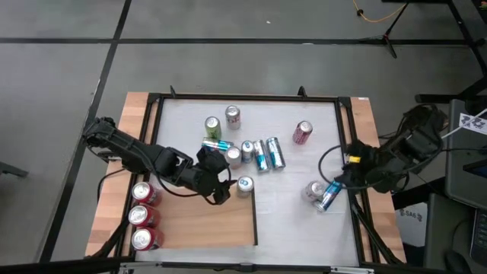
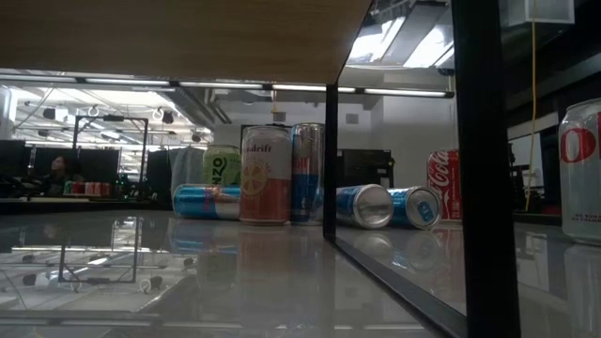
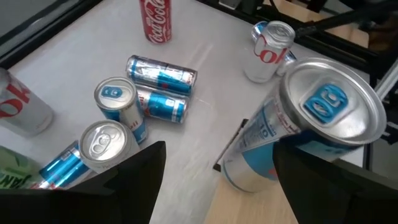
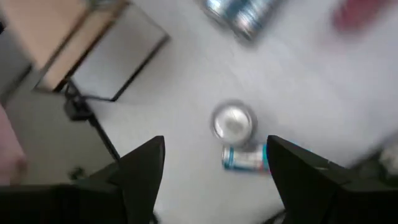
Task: Place canned beverage on shelf
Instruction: Put the blue soda can on the shelf aligned with the blue soda can
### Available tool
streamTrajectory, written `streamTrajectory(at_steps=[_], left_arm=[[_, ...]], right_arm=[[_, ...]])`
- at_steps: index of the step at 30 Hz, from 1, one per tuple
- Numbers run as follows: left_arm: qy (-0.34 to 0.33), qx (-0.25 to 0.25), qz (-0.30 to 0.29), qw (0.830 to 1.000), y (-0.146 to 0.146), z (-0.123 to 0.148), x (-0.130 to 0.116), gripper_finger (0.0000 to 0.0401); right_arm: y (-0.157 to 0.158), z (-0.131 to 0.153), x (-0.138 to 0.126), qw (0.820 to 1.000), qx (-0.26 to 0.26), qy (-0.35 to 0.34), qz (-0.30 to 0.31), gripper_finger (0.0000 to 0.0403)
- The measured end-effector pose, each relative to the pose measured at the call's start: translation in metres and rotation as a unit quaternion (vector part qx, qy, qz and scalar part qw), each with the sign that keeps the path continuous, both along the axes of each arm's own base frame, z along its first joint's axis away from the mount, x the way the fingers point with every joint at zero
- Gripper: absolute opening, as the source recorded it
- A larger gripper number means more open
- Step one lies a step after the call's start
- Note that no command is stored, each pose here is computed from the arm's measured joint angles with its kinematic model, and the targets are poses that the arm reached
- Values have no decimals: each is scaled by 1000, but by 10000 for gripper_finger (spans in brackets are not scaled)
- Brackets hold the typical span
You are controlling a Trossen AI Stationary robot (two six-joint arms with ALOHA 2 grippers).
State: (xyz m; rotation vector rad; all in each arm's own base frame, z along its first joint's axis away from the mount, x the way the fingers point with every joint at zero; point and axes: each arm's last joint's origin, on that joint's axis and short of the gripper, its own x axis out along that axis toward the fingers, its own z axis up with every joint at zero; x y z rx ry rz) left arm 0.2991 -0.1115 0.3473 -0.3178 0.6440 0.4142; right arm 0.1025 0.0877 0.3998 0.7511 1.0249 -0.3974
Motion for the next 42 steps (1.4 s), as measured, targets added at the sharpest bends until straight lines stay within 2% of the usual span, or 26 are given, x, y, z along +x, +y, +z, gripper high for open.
streamTrajectory(at_steps=[3,7,11,16,27,36,42], left_arm=[[0,0,4,1000,2,0,1,295],[0,1,6,1000,3,0,1,295],[0,1,6,1000,3,0,1,294],[0,1,6,1000,3,0,1,294],[0,2,5,1000,3,0,1,294],[1,2,5,1000,3,0,1,295],[1,2,6,1000,3,0,1,295]], right_arm=[[-2,-22,-10,995,46,39,-82,271],[-1,-53,-15,977,70,102,-174,271],[0,-82,-16,951,70,162,-255,271],[3,-114,-14,927,66,175,-325,271],[12,-172,-5,923,80,170,-336,271],[11,-195,-7,917,46,199,-343,271],[11,-207,-7,918,53,196,-341,271]])
